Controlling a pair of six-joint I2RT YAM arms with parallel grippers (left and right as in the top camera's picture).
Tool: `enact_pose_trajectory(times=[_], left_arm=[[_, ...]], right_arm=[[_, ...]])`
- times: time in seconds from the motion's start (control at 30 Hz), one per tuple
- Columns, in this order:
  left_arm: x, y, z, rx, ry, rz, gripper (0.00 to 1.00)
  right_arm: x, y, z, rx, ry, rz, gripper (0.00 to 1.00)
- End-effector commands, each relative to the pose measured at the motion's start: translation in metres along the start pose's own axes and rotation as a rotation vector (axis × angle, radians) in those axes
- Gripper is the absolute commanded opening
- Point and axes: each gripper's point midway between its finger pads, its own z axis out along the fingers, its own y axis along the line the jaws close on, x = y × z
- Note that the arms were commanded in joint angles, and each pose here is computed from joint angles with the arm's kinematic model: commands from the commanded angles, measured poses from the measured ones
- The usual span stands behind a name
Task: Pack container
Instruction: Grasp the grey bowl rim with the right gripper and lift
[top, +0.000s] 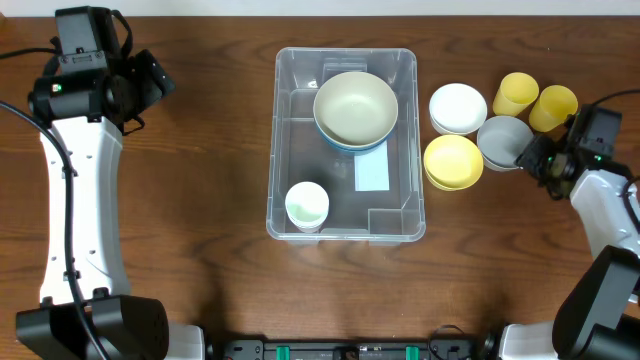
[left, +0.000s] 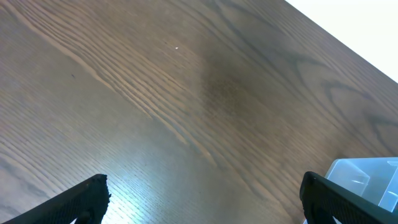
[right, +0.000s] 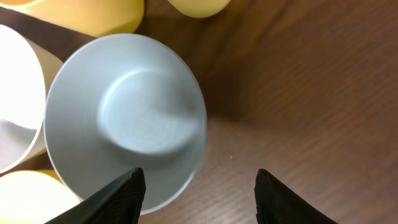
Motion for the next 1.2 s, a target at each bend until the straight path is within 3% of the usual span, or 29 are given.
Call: enact_pose_trajectory(times=[0.0, 0.23, 0.43, 0.93, 1.07, 1.17], left_arm=[[-0.003, 0.003, 0.002, -0.018, -0.005, 0.0, 0.98], [-0.003, 0.003, 0.002, -0.018, -0.005, 0.0, 0.98], [-0.003, 0.003, 0.002, -0.018, -0.005, 0.0, 0.98], [-0.003, 0.003, 0.002, -0.018, -0.005, 0.0, 0.98], [-0.003, 0.003, 0.002, -0.018, -0.005, 0.0, 0.98], [-0.003, 0.003, 0.002, -0.018, -0.005, 0.0, 0.98]], right_arm=[[0.006, 0.0, 0.005, -0.019, 0.003, 0.004, 0.57], [0.011, -0.004, 0.013, -0.022, -0.026, 0.029, 0.56], [0.013, -0.007, 0.017, -0.011, -0.025, 0.045, 0.47], [0.025, -0.008, 0.05, -0.026, 0.029, 0.054, 0.46], [0.029, -0.009, 0.049, -0.021, 0.042, 0.055, 0.35], [0.03, -0.01, 0.046, -0.016, 0.048, 0.057, 0.17]])
